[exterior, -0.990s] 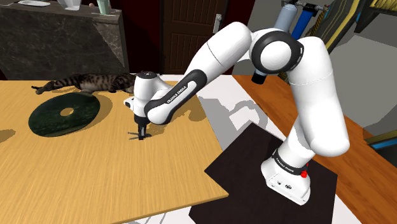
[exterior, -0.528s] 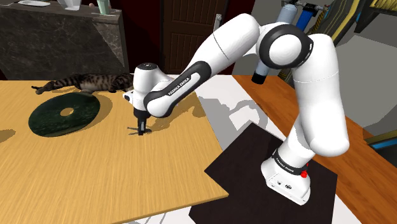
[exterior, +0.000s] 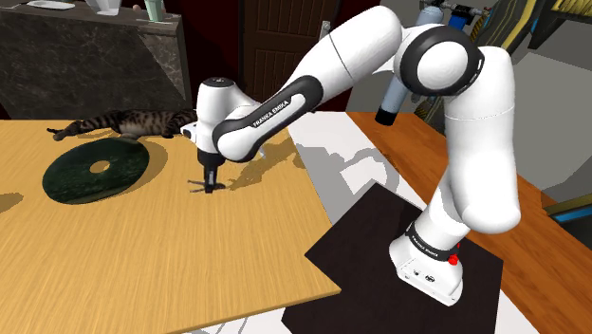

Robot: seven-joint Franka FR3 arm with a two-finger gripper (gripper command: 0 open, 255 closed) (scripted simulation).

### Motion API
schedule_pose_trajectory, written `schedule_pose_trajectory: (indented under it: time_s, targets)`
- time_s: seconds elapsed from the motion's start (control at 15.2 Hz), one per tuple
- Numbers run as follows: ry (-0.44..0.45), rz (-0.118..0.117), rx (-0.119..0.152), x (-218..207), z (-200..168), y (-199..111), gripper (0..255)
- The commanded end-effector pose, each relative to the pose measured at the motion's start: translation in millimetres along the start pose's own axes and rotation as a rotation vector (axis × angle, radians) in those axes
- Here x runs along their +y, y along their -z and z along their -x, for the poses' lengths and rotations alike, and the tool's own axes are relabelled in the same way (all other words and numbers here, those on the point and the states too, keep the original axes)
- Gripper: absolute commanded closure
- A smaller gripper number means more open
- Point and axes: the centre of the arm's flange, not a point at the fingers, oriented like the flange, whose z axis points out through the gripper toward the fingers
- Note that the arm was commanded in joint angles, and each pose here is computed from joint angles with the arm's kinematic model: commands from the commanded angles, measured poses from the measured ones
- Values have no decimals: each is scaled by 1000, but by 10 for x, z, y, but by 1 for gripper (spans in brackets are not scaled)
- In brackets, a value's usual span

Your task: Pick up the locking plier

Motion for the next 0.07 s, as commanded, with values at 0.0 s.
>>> schedule_pose_trajectory:
  time_s: [0.0]
  targets:
    - [0, 0, -1, -1, -1, 28, 255]
